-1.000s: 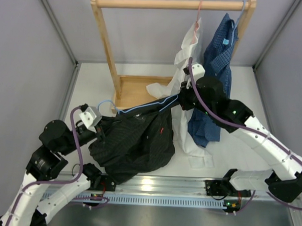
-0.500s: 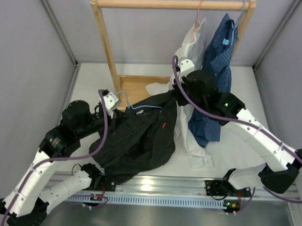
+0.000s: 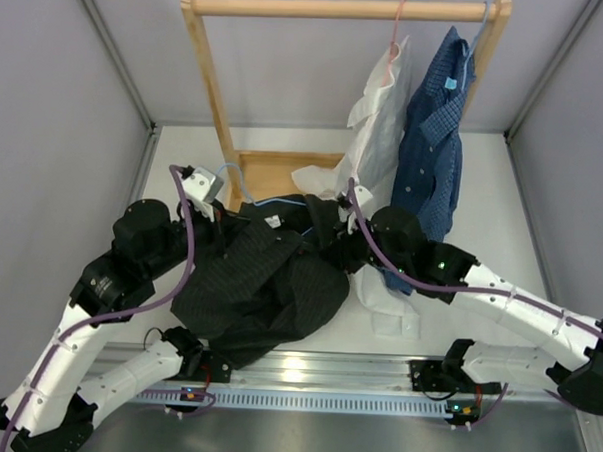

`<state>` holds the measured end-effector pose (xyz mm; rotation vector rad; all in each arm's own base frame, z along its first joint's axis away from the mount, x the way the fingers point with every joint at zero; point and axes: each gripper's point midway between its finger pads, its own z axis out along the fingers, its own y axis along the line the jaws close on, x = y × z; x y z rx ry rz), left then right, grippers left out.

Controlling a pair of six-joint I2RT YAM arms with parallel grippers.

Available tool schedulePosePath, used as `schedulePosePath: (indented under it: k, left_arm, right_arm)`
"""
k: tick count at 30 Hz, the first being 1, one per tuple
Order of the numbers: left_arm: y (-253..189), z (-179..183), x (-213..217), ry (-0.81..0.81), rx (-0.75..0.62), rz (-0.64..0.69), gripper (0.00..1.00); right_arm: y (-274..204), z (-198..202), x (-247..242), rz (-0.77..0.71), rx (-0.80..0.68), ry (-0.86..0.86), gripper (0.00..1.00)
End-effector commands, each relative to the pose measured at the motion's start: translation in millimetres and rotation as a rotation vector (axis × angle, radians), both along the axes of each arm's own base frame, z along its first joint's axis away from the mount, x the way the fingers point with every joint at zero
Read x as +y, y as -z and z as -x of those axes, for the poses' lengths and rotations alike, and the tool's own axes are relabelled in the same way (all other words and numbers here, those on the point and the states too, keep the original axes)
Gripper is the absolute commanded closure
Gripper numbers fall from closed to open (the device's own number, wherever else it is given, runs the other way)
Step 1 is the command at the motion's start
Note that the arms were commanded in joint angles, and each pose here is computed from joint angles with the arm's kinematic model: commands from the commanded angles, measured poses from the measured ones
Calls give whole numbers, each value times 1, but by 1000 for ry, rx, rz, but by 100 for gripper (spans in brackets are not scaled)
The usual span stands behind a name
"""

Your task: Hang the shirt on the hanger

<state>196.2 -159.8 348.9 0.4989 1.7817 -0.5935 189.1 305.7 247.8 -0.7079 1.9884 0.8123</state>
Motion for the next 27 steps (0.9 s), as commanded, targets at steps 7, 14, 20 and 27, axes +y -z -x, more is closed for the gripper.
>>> schedulePosePath:
  k: [7, 14, 20, 27]
  left_arm:
    - [-26, -24, 16, -166, -98, 87, 100]
    - [-13, 65, -76, 638, -142, 176, 100]
    - [-10, 93, -92, 905, -119, 196, 100]
    - [-2, 102, -95, 994, -74, 200, 100]
  right_arm:
    - [-49, 60, -11, -291, -56, -211, 42]
    - [-100, 81, -14, -356, -197, -360, 42]
    - [-137, 79, 6, -351, -238, -445, 44]
    - [-158, 88, 27, -377, -226, -569, 46]
